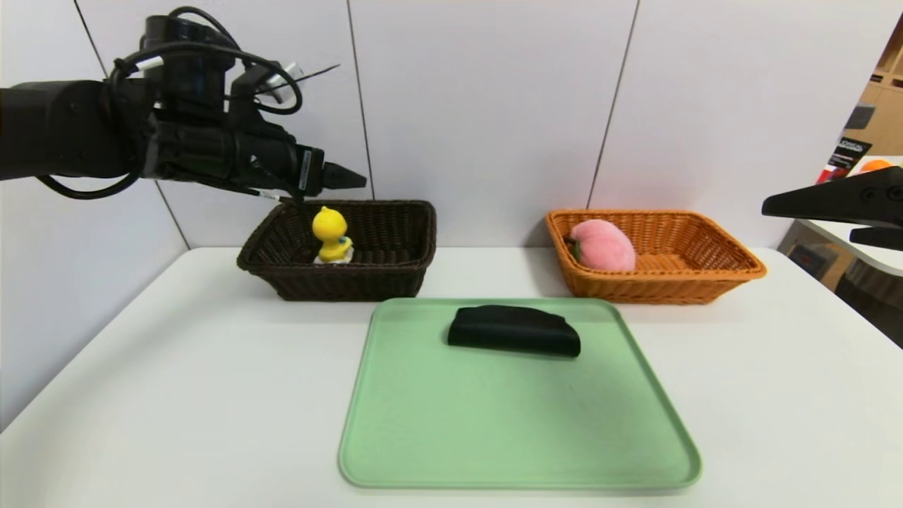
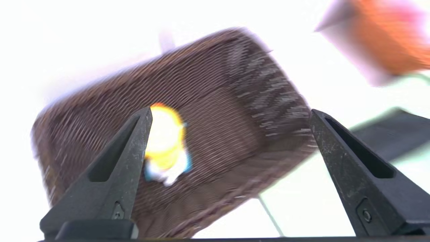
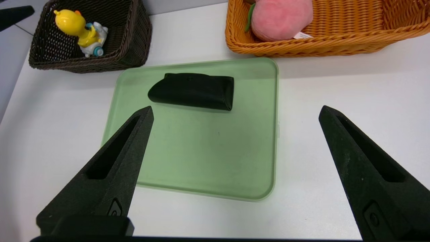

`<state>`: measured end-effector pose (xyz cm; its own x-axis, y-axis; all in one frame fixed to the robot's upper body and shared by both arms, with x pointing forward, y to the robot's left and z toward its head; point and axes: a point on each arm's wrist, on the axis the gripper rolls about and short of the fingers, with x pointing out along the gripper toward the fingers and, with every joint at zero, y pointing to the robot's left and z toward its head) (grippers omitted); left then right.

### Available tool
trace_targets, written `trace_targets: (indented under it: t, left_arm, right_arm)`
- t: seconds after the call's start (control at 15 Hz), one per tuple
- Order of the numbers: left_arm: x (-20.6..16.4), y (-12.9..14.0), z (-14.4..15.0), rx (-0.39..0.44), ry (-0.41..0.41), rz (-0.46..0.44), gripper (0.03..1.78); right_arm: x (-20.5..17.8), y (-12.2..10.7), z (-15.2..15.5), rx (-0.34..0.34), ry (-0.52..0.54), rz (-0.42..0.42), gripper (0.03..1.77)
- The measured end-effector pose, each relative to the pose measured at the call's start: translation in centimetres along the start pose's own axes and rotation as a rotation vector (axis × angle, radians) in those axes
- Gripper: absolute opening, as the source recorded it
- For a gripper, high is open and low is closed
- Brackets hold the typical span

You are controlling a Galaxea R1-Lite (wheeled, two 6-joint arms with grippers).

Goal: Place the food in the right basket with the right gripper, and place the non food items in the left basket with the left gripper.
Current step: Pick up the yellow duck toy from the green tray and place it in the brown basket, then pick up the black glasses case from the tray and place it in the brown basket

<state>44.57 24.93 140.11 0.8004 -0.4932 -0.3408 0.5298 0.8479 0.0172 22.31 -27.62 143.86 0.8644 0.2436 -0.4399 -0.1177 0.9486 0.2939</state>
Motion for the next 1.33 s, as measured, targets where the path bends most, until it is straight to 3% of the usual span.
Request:
trace_targets:
  t: [0.27, 0.47, 0.87, 1.2, 1.33]
  left_arm:
    - [-0.9, -1.8, -1.9, 0.108, -0.029, -0.194, 1.67]
    - [-0.5, -4.8, -2.6, 0.157, -0.043, -0.282, 1.67]
    - [0.0, -10.3, -3.4, 0.237, 0.031, -0.385, 1.69]
    - [1.2, -13.0, -4.1, 0.267, 0.05, -0.482, 1.69]
    - [2.2, -13.3, -4.4, 0.275, 0.02, -0.533, 1.69]
  right_arm:
    - [-0.3, -0.1, 0.0, 0.024, -0.008, 0.003, 1.7]
    - [-0.4, -0.3, -0.3, -0.008, 0.012, -0.023, 1.7]
    - [-0.7, -2.2, -1.9, -0.275, 0.221, -0.165, 1.7]
    - [-0.7, -2.4, -2.1, -0.281, 0.248, -0.181, 1.7]
    - [-0.8, -2.4, -1.9, -0.273, 0.238, -0.178, 1.7]
